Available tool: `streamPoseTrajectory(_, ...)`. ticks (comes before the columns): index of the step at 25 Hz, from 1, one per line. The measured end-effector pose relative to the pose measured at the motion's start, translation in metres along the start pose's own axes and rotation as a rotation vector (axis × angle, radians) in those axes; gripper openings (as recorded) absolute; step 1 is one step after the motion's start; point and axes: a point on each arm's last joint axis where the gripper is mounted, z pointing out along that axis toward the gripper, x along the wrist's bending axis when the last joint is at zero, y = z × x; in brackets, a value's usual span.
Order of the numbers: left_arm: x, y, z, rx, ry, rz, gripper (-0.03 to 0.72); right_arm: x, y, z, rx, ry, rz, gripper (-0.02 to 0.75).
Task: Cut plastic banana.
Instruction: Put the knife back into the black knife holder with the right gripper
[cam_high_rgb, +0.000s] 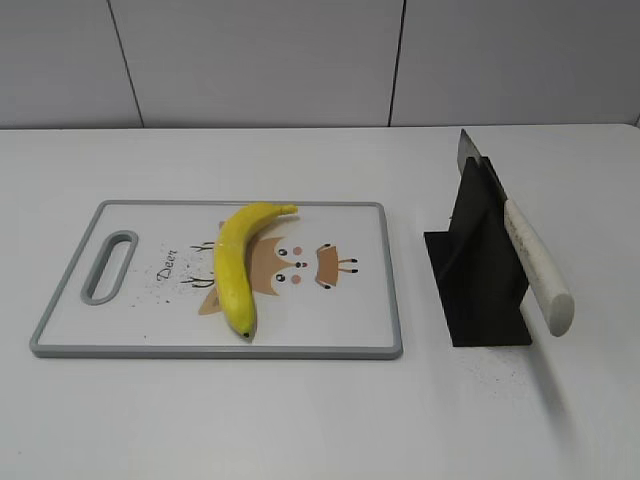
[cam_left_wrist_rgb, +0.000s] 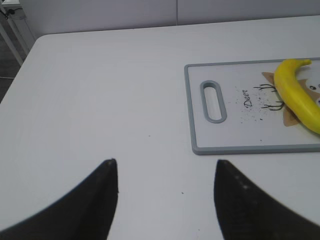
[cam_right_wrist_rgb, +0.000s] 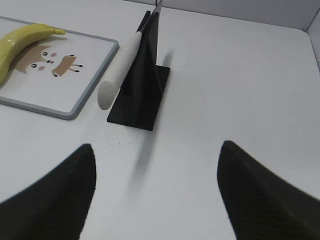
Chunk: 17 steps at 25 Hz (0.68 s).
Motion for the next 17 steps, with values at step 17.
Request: streamPoseTrajectory(17, 0.0000, 0.0000, 0.0000, 0.000, 0.000, -0.001, 0.579, -0.0001, 0.0000, 0.0002, 0.002, -0.014, 0.007, 0.591)
